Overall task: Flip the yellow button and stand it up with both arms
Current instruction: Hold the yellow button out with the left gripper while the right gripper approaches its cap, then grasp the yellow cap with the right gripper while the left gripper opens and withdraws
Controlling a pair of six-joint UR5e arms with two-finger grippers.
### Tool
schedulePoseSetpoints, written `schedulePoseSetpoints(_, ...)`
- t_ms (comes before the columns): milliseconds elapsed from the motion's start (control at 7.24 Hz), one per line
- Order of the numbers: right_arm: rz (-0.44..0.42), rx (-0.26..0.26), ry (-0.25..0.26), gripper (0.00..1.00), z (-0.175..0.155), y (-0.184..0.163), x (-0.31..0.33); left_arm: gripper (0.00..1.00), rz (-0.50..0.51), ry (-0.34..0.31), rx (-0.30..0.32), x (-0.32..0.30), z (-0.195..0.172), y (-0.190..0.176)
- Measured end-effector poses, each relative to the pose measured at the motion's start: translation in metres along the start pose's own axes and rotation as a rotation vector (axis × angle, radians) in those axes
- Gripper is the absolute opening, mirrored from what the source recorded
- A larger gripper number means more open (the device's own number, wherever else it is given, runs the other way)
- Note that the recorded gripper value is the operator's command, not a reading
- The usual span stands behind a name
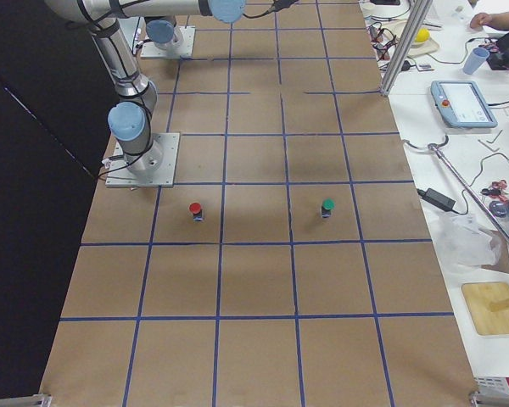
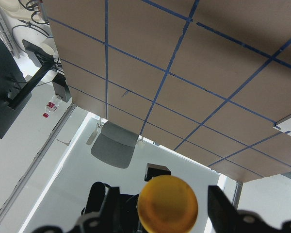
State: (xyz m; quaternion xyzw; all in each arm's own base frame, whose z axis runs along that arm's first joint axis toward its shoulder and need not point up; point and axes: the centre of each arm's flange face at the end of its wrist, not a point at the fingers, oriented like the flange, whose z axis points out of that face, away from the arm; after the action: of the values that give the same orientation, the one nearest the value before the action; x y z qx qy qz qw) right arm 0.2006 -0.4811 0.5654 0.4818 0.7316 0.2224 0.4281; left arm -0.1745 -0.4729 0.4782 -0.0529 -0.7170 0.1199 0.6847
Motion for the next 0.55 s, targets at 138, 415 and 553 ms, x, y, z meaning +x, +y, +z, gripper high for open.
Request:
schedulePoseSetpoints(138,-0.001,0.000,0.000,0.23,-0.0001,0.0002,0.0001,0.15,0.000,0.000,0.000,0.0000,0.0001,0.0000)
schedulePoseSetpoints(415,-0.002,0.000,0.000,0.22,0.0000,0.0002,0.0002,0.98,0.000,-0.002,-0.003,-0.0004,0.0002,0.0003)
schedulePoseSetpoints(553,-0.001,0.000,0.001,0.22,0.0002,-0.0003,0.0001,1.00,-0.002,-0.004,-0.008,-0.0007,0.0007,0.0008)
